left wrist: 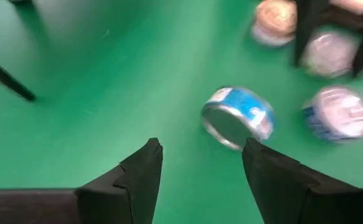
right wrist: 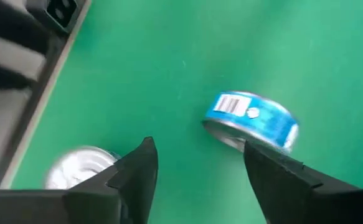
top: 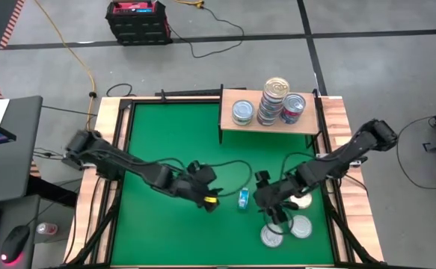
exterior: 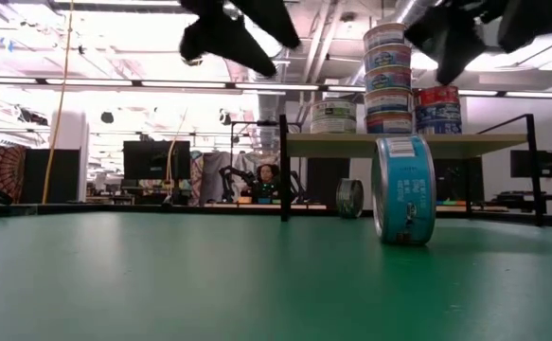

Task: Stack canned seafood by type on shelf
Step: Stack the light blue tuna can on top of the colored tuna cans

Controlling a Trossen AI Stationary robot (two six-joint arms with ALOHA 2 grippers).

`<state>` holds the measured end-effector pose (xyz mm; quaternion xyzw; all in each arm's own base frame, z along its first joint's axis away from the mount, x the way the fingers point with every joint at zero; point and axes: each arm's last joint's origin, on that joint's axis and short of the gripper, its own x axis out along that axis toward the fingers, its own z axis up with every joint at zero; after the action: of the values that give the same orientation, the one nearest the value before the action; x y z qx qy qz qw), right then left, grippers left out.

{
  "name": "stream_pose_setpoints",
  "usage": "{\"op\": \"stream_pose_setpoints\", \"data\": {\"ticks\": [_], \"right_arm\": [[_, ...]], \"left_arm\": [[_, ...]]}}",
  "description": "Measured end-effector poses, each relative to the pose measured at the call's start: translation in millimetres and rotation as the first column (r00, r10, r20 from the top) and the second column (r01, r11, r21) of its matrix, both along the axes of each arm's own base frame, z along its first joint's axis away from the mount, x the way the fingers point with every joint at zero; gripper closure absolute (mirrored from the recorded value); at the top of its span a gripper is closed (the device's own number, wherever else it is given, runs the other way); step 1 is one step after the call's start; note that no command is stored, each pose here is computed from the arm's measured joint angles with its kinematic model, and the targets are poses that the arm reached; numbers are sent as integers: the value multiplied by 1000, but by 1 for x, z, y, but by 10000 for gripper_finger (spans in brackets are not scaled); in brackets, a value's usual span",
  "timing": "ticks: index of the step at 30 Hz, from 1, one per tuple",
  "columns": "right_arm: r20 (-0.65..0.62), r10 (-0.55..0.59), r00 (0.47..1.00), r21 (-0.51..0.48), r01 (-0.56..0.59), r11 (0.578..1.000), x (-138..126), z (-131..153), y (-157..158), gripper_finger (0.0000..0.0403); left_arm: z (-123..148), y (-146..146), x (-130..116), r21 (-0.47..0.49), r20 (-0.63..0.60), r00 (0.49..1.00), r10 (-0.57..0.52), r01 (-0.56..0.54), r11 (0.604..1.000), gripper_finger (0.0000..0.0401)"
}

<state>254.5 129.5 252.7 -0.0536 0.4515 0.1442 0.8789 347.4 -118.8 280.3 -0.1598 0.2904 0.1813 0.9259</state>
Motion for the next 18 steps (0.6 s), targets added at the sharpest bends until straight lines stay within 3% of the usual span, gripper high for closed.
{"op": "stream_pose_setpoints", "data": {"ticks": [5, 10, 18], "right_arm": [[-3, 133, 991, -118, -133, 984, 22, 4, -1, 106], [-73, 239, 968, -153, -247, 957, 51, -5, -11, 80], [-152, 402, 903, -245, -428, 870, 78, -10, -11, 79]], "left_arm": [[10, 16, -45, -75, 129, 992, -15, 25, 997, 195], [24, 32, -84, -115, 212, 977, 32, -8, 993, 195], [50, 46, -119, -162, 323, 945, 49, 4, 987, 195]]}}
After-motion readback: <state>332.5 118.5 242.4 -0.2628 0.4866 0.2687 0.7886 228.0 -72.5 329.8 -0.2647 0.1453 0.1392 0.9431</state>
